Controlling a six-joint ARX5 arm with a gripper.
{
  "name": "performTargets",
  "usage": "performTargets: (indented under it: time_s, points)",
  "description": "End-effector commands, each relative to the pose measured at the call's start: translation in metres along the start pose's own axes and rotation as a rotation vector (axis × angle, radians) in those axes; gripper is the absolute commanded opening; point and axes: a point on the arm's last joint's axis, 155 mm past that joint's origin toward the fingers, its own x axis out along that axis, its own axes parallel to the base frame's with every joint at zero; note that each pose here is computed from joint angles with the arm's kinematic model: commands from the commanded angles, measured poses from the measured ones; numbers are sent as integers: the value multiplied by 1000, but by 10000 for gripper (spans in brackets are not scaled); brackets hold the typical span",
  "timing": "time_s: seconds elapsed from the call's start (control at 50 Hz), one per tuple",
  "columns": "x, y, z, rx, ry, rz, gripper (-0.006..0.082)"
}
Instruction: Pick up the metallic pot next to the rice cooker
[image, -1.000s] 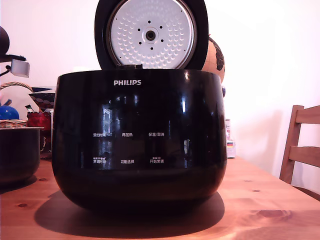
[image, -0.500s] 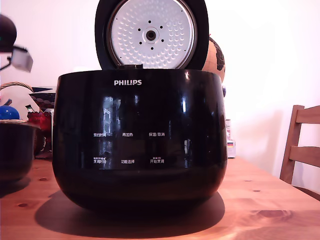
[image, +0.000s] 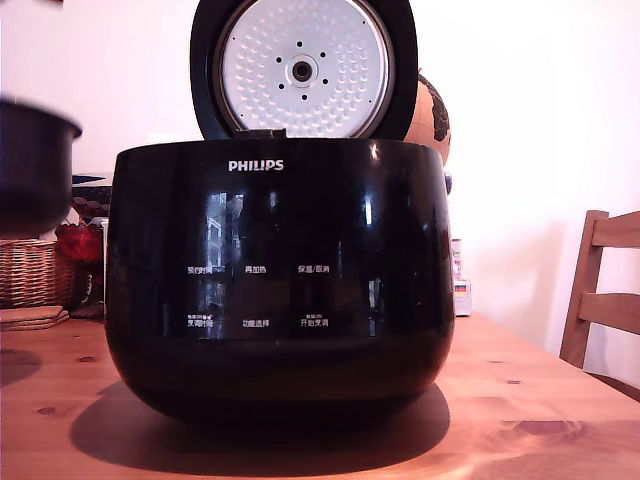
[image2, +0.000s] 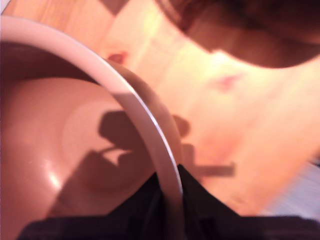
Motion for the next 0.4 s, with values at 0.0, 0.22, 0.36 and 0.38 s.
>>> performTargets:
  time_s: [0.0, 0.22, 0.36, 0.38]
  points:
    - [-18, 7, 12, -4, -56, 67, -21]
    - [-31, -3, 26, 2, -80, 102, -21]
    - [-36, -6, 28, -8, -89, 114, -21]
    - [-37, -6, 28, -8, -89, 117, -21]
